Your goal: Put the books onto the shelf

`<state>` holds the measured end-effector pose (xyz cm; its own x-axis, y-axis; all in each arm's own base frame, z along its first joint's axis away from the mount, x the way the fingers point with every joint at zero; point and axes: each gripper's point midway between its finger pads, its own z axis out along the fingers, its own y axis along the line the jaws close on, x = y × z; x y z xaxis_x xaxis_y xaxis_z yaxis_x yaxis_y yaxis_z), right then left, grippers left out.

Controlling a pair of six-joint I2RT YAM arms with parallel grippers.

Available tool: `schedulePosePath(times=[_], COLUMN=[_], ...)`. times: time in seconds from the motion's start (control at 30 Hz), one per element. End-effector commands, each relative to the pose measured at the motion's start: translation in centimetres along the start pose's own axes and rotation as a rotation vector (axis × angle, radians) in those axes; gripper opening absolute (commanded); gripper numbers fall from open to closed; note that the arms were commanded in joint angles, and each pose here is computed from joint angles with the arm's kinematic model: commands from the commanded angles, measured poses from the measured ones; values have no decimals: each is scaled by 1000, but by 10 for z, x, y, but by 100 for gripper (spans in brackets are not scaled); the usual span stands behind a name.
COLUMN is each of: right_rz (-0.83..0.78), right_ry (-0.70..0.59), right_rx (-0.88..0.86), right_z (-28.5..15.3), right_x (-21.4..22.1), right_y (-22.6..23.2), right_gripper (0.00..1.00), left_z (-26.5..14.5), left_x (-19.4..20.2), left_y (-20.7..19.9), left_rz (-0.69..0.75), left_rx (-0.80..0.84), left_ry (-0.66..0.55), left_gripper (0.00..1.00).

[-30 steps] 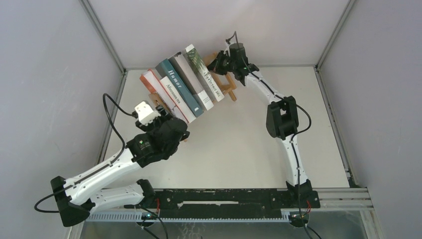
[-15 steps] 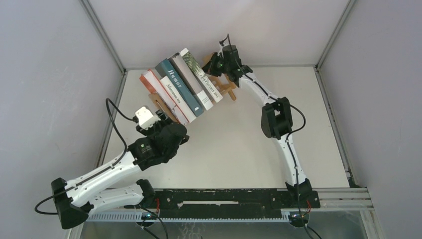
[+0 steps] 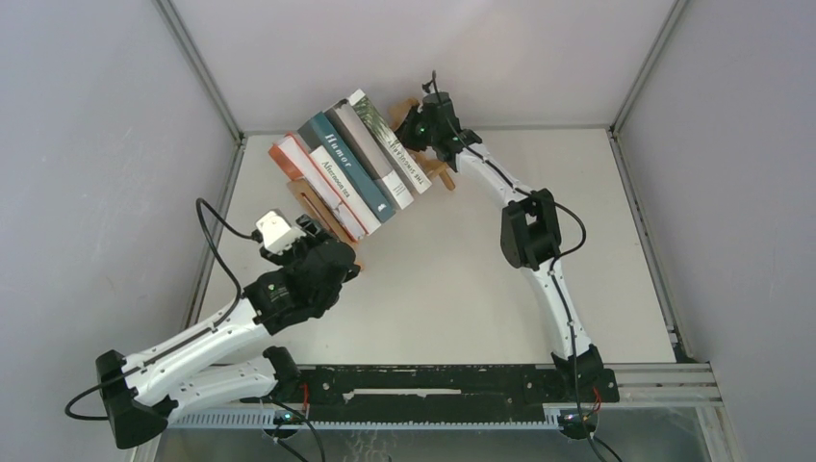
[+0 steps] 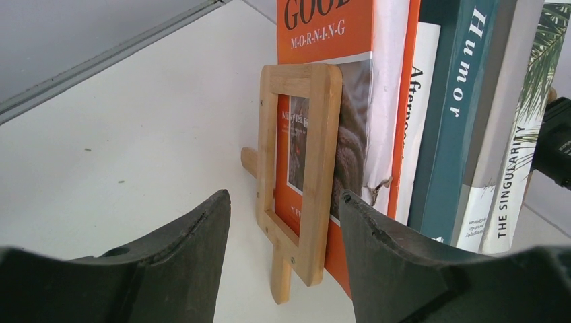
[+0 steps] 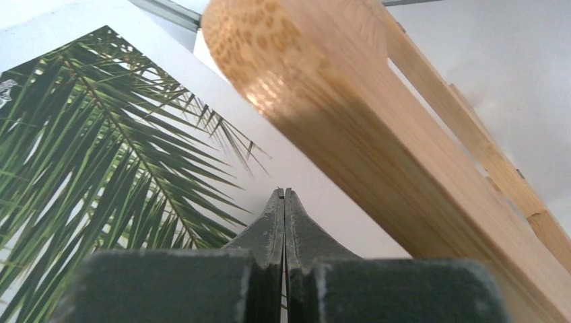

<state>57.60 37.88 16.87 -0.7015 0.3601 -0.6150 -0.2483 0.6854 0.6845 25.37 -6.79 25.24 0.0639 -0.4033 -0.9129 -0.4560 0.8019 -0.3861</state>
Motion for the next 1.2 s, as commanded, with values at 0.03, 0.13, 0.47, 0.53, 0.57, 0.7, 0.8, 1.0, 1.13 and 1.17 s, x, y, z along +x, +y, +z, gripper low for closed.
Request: schedulePosePath(times=[0.03, 0.13, 0.47, 0.53, 0.57, 0.7, 0.8, 1.0, 1.13, 1.17], right_rz=[-37, -41, 13, 51, 71, 119, 135, 150, 154, 156], right_ry=[-19, 9, 105, 132, 143, 181, 213, 239, 246, 251], right_rx=[93, 101, 70, 36, 16, -39, -76, -114, -132, -137], right_z=[5, 8, 13, 13, 12, 8, 5, -1, -3, -3], right_x=[-2, 8, 42, 47, 49, 54, 58, 55, 52, 52], right_y=[-23, -26, -30, -28, -26, -20, -14, -12, -13, -14], right_gripper=[0, 0, 0, 0, 0, 0, 0, 0, 0, 0], left_z=[3, 3, 3, 3, 3, 3, 3, 4, 4, 4], left_x=[-3, -2, -3, -3, -2, -1, -1, -1, 1, 1], left_y=[4, 3, 3, 4, 4, 4, 2, 0, -2, -3], left_rz=[-19, -19, -29, -32, -29, -37, -36, -36, -35, -36], left_rx=[-12, -11, -12, -10, -11, -8, -7, -9, -10, -9], left_ry=[-22, -21, -23, -21, -21, -16, -15, -15, -14, -14], left_gripper=[65, 65, 64, 64, 64, 64, 64, 64, 64, 64])
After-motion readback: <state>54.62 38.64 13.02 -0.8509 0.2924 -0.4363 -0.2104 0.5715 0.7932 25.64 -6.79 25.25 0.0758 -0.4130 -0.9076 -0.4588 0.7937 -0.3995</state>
